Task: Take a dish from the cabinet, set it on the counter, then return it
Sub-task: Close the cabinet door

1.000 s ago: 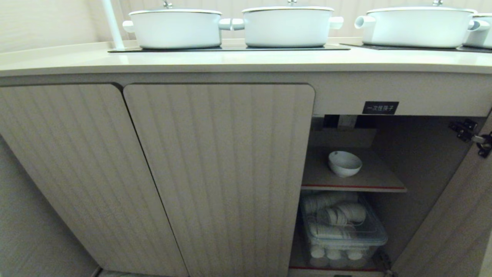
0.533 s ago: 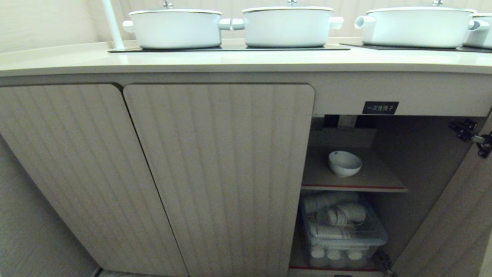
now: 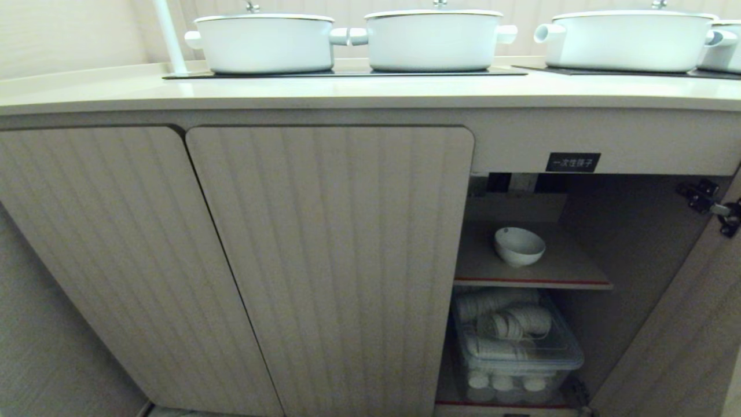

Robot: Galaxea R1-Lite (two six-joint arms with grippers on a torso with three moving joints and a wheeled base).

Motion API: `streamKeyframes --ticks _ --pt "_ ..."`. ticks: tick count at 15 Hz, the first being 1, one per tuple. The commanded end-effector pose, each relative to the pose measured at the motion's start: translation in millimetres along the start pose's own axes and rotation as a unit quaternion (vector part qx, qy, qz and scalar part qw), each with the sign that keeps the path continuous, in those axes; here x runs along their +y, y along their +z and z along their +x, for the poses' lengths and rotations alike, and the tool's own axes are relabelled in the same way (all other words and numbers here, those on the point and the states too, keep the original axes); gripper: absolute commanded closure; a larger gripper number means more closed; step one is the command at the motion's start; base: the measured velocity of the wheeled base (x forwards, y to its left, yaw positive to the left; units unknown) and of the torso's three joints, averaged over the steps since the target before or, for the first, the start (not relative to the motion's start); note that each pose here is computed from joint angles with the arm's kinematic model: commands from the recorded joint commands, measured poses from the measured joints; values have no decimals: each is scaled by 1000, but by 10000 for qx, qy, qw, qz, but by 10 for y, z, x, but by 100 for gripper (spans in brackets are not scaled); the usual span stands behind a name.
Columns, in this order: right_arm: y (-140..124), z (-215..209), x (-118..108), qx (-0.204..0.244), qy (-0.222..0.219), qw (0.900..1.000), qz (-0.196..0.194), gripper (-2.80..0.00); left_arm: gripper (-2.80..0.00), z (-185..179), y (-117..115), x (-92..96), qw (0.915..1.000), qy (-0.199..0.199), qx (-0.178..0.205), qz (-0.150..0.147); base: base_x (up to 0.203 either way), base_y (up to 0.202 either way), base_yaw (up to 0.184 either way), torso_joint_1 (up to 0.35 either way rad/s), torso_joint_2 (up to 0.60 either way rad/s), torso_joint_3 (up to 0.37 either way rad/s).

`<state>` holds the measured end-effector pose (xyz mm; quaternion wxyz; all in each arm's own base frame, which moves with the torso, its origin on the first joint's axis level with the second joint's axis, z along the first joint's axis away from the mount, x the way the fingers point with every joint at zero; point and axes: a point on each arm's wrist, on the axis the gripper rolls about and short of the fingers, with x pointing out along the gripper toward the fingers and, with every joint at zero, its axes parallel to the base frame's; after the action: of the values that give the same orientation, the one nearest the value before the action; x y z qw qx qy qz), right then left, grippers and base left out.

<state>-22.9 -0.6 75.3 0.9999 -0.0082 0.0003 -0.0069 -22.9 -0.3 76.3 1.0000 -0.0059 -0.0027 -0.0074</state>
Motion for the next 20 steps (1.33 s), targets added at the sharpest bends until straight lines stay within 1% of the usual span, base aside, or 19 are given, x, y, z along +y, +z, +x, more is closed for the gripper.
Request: streamKeyframes --ticks 1,20 --pt "0 1 0 6 0 10000 -3 0 0 0 1 0 10000 -3 -3 -2 0 0 0 0 0 0" --pt "0 1 0 6 0 10000 -3 0 0 1 -3 0 10000 -3 5 -2 0 0 0 0 0 0"
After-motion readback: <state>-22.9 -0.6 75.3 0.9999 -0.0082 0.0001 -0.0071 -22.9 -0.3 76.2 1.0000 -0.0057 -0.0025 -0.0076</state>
